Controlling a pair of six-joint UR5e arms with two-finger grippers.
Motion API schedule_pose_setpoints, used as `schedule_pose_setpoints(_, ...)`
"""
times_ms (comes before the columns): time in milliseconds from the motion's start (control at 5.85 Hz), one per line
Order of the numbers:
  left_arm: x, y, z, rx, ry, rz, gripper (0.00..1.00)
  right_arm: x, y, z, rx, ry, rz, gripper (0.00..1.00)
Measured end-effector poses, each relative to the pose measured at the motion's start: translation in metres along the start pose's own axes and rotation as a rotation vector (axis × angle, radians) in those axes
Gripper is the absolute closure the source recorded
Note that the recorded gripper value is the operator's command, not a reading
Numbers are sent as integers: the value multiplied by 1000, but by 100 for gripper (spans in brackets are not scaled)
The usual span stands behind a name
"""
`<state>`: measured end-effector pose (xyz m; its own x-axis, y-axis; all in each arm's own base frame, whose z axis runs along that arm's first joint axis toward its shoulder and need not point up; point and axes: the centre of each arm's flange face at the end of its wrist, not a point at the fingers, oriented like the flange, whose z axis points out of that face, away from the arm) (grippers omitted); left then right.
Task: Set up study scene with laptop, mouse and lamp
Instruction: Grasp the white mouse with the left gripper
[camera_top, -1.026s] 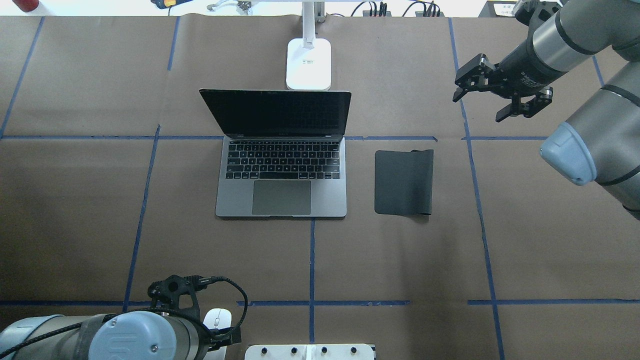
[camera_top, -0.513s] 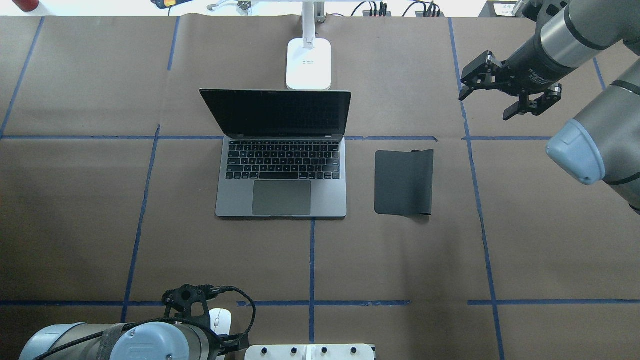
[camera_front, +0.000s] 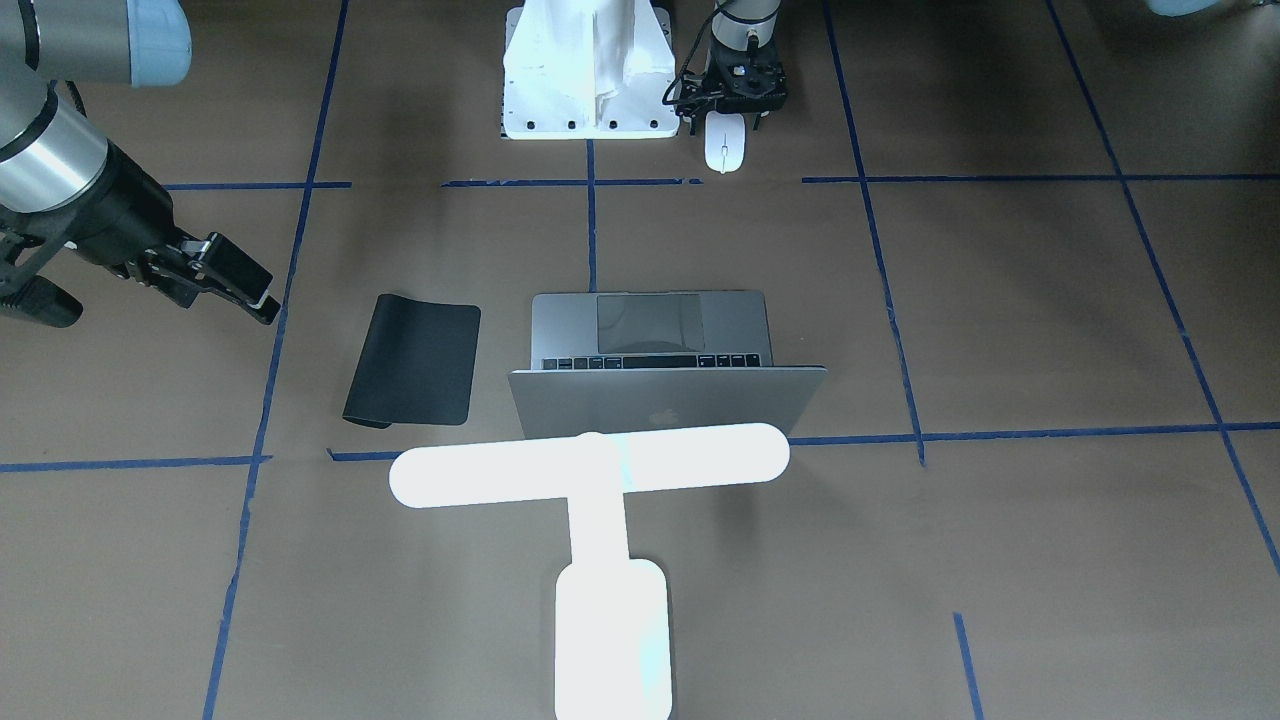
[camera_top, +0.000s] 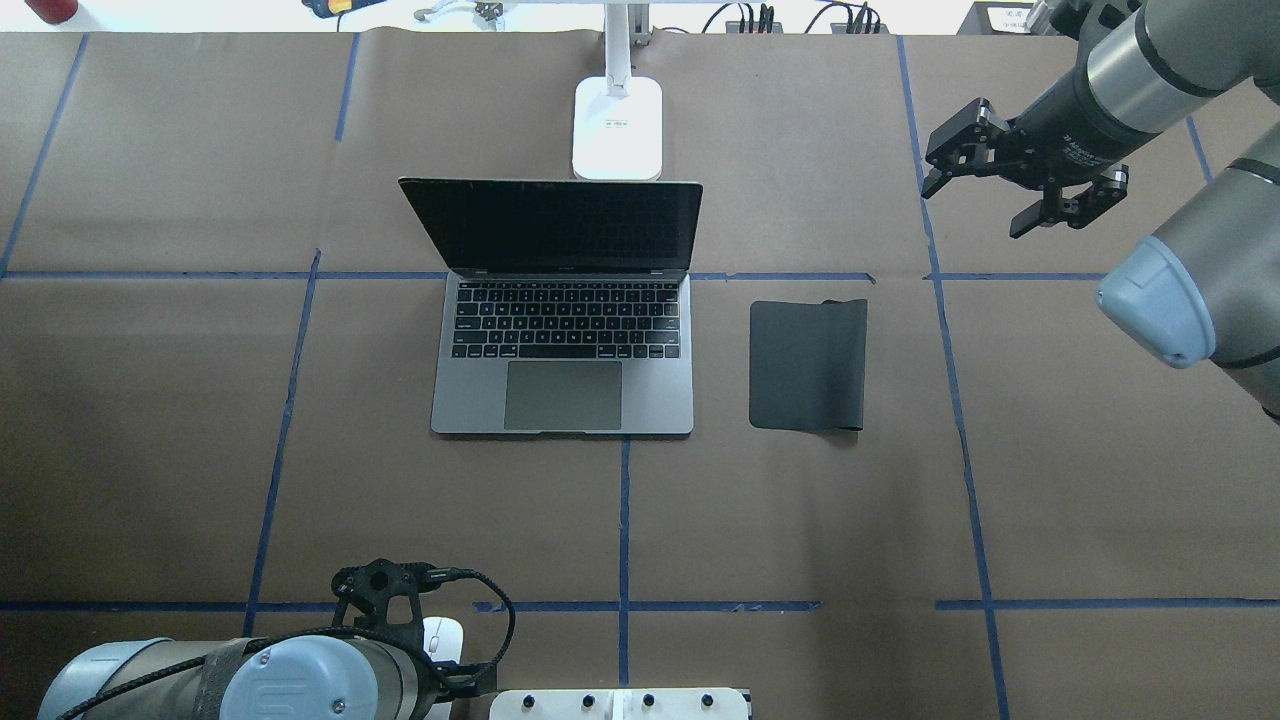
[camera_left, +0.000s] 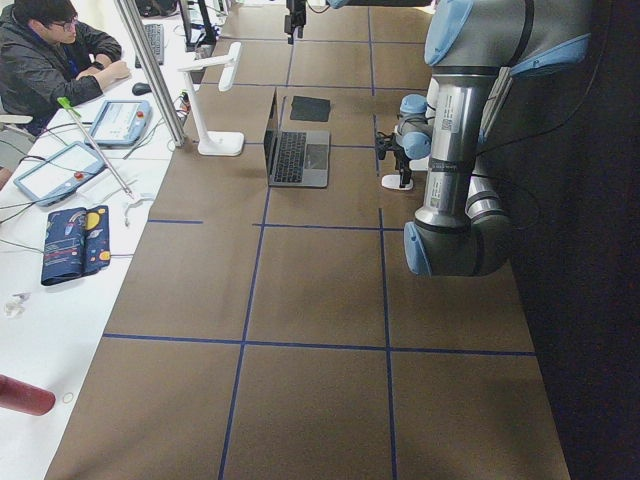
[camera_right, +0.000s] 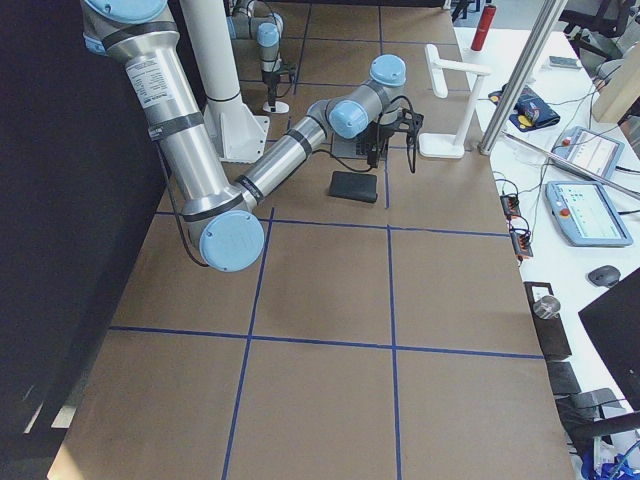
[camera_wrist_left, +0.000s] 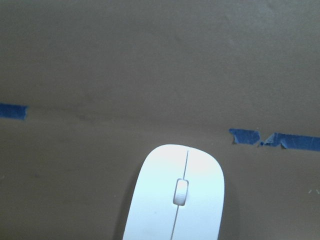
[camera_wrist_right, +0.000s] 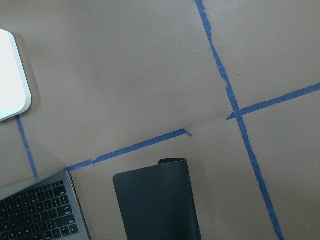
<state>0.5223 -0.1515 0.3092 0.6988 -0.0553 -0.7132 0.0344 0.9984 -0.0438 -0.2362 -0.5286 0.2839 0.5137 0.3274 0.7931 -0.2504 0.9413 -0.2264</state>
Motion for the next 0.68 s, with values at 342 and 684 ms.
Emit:
schedule_pose_setpoints(342, -2, -4, 2, 6, -6, 54, 0, 1, 0, 1, 5, 3, -18, 0)
schedule_pose_setpoints(684, -3, -2, 12, 0, -21, 60, 1, 1, 1, 4, 3, 7, -25, 0)
